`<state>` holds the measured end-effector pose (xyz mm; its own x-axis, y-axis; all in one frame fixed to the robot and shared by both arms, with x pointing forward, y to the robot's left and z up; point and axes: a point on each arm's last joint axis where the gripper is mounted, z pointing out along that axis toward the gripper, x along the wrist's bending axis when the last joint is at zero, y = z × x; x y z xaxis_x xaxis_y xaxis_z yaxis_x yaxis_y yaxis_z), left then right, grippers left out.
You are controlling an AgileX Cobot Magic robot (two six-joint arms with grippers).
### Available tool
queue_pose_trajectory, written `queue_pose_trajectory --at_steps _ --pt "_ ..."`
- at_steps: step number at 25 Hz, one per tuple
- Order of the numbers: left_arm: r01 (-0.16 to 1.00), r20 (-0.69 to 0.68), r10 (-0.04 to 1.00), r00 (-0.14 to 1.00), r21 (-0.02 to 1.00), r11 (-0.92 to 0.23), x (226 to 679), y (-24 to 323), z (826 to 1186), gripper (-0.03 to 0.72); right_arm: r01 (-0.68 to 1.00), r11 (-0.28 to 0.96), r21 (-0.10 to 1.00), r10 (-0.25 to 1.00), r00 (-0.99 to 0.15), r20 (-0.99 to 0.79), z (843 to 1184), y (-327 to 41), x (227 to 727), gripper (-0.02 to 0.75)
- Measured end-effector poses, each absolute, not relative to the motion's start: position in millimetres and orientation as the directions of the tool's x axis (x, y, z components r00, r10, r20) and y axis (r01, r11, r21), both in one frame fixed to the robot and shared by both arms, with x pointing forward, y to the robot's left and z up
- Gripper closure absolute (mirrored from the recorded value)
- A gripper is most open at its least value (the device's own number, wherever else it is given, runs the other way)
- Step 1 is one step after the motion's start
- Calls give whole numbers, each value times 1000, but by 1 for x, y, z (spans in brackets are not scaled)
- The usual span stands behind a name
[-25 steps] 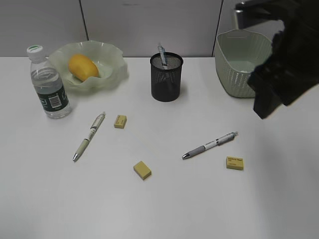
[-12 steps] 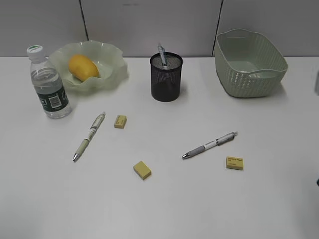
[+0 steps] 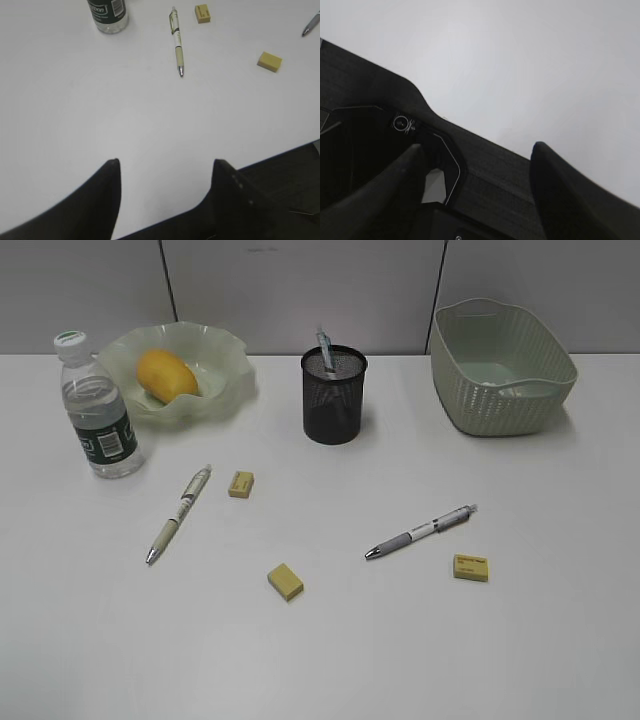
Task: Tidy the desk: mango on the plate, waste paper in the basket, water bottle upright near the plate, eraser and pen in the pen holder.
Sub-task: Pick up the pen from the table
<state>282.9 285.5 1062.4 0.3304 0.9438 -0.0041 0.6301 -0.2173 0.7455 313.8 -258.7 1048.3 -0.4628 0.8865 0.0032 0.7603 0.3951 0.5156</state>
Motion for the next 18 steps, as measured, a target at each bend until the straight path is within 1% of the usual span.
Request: queue_pose_trajectory --at_steps 3,6,9,15,18 --pt "630 -4 944 330 746 -217 283 285 1062 253 725 376 577 887 -462 4 1051 -265 302 207" --pt "629 -4 944 330 747 -217 283 285 1063 253 700 375 608 888 -459 -19 1045 -270 296 208" --pt "615 -5 944 330 760 -211 284 285 1064 253 691 371 620 889 -458 -21 1043 -272 294 207" --pt "516 -14 944 330 840 -169 303 278 1075 253 690 369 623 889 -456 -21 1042 -272 294 208" --pt "558 -40 942 332 814 -163 321 271 1074 253 690 369 623 890 -456 -22 1042 -272 294 209"
